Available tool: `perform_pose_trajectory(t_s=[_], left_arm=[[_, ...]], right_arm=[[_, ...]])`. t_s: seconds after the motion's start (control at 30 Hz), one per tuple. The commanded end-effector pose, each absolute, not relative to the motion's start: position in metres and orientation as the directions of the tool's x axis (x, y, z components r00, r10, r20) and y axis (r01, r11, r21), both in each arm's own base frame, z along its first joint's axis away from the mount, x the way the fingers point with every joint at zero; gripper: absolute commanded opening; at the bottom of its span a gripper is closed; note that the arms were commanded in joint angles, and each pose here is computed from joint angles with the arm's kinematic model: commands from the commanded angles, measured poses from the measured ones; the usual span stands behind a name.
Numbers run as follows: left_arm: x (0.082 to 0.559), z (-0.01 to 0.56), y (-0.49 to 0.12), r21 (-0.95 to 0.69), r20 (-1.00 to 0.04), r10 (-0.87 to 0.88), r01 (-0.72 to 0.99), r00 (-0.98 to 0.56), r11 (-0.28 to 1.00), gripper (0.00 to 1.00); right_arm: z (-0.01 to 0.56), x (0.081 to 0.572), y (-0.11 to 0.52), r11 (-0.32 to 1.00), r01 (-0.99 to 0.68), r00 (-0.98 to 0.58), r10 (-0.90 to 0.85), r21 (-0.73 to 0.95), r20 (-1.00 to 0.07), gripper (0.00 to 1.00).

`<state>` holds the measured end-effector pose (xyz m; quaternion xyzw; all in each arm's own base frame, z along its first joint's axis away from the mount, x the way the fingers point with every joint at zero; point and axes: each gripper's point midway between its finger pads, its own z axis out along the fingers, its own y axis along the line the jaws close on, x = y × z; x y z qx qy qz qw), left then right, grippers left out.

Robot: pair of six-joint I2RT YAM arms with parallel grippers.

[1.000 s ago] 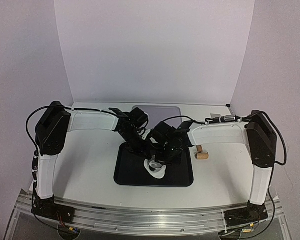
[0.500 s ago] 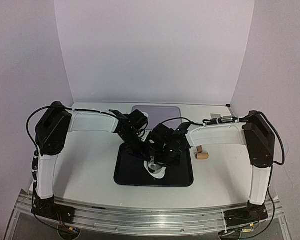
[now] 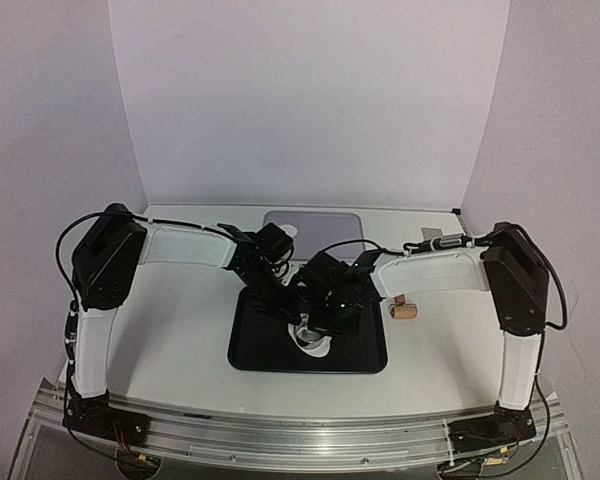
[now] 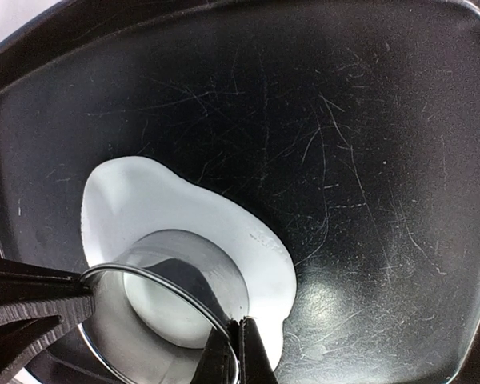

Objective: Roll out the dumpling wrappers from the dough

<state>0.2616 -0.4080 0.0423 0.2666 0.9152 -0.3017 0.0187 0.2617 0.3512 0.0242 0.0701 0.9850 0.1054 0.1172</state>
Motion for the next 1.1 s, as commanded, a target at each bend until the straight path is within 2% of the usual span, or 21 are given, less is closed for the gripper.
perform_pose_trajectory(t_s=[0.0,0.2,0.5,0.7,1.07], left_arm=[[0.237,-0.025,-0.385,-0.488,-0.076,0.518,0.484,-0.852,0.726,0.0],[0.217,-0.067,-0.362,-0.467,0.013,0.519,0.453,-0.855,0.759,0.0],[0.186,-0.124,-0.302,-0.331,0.091,0.551,0.497,-0.83,0.802,0.0],[0.177,-0.132,-0.287,-0.308,0.084,0.574,0.527,-0.814,0.792,0.0],[0.175,-0.105,-0.298,-0.365,-0.008,0.591,0.553,-0.806,0.749,0.0]], right_arm=[[-0.03,0.231,0.32,0.983,0.149,-0.981,0.16,0.108,-0.105,0.0],[-0.056,0.212,0.313,0.98,0.174,-0.984,0.177,0.094,-0.021,0.0],[-0.071,0.208,0.29,0.993,0.079,-0.993,0.071,-0.086,-0.089,0.0],[-0.074,0.203,0.286,0.978,-0.008,-0.989,-0.038,-0.208,-0.141,0.0],[-0.038,0.216,0.31,0.971,-0.142,-0.938,-0.194,-0.192,-0.288,0.0]])
